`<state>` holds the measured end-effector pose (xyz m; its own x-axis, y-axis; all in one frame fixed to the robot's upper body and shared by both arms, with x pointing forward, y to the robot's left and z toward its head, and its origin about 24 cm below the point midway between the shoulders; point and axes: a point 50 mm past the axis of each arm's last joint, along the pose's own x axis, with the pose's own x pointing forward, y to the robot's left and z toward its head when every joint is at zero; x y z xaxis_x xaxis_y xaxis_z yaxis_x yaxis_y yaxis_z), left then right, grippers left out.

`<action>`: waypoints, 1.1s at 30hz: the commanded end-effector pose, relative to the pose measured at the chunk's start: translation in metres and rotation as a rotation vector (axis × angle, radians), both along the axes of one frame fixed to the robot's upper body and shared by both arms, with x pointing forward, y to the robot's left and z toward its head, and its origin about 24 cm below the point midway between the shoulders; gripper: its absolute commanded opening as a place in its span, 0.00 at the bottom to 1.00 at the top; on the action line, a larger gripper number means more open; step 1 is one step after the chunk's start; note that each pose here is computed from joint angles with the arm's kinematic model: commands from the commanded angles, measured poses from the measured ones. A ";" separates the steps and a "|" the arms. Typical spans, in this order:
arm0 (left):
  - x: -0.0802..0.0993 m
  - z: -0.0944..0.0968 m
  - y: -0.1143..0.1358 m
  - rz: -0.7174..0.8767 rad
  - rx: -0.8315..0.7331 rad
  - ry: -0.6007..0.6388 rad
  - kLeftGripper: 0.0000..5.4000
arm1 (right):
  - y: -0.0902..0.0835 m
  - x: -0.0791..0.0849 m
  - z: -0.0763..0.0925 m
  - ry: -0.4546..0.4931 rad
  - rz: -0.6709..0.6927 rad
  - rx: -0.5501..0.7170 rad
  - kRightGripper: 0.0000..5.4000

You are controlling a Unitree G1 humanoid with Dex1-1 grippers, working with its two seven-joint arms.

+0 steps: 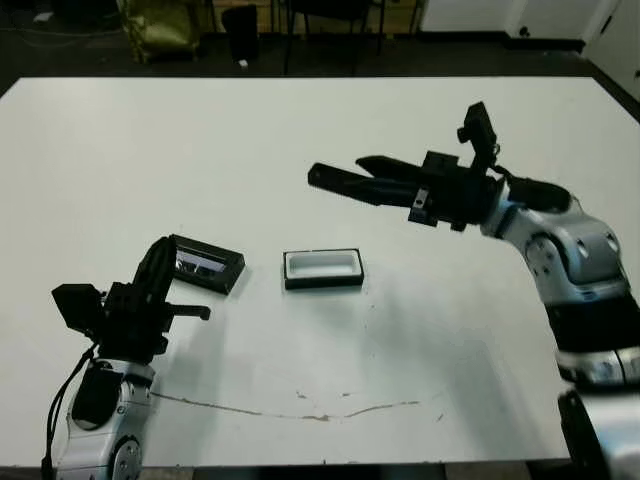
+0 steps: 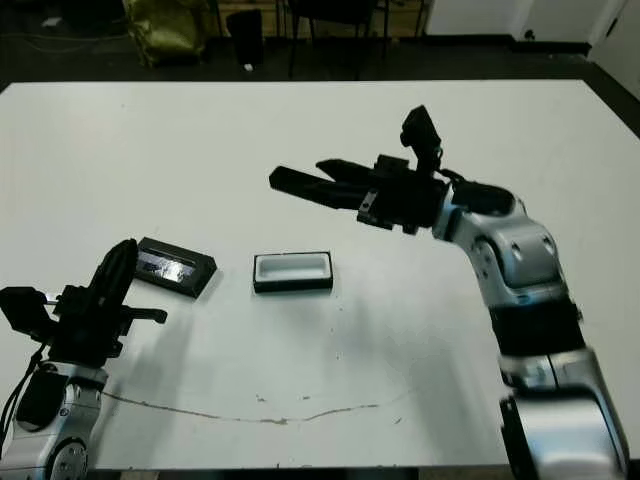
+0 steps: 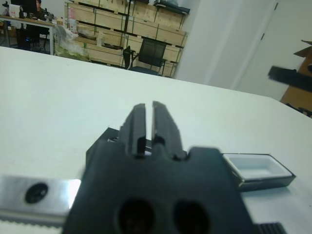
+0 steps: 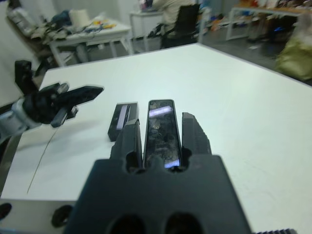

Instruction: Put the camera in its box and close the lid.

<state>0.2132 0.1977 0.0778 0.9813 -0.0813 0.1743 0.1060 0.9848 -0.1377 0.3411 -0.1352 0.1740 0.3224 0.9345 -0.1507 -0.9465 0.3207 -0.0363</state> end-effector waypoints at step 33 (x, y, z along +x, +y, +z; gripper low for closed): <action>-0.002 -0.006 0.003 0.010 0.014 0.033 0.00 | 0.019 0.011 -0.028 0.135 0.356 -0.143 0.10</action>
